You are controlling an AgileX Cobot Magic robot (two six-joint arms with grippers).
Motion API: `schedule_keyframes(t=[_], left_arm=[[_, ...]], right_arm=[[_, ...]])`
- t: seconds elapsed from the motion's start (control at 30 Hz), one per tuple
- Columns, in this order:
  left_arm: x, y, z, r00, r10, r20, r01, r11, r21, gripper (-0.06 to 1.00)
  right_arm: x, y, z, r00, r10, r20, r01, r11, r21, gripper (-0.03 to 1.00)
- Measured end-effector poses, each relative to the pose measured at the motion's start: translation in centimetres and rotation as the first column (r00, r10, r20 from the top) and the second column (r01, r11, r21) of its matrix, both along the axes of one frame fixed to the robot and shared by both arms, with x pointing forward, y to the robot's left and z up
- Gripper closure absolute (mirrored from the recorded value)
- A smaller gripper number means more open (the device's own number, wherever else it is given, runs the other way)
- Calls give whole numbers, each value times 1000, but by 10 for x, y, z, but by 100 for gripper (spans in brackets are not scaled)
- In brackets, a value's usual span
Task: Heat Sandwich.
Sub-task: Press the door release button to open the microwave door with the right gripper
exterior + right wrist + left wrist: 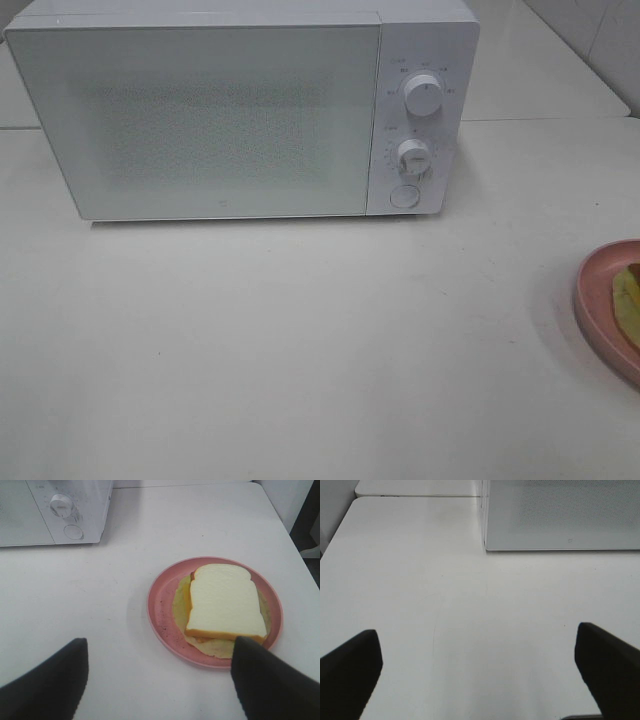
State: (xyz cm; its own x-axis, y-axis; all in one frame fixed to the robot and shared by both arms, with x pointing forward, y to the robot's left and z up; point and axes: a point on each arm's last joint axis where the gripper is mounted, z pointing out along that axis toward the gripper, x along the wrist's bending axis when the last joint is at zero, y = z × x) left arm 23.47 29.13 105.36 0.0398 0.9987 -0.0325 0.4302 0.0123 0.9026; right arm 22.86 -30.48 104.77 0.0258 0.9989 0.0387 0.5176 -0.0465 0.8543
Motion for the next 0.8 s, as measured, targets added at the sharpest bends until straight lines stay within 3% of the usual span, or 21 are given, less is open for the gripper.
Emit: schedule_keyframes(t=[0.63,0.8], left_arm=[[0,0,0,1000,0,0,0,1000,0,-5],[0,0,0,1000,0,0,0,1000,0,-5]], right_arm=[[0,0,1,1000,0,7,0,1000,0,21],[5,0,14,999,2,44,-2,1000,-1,21]])
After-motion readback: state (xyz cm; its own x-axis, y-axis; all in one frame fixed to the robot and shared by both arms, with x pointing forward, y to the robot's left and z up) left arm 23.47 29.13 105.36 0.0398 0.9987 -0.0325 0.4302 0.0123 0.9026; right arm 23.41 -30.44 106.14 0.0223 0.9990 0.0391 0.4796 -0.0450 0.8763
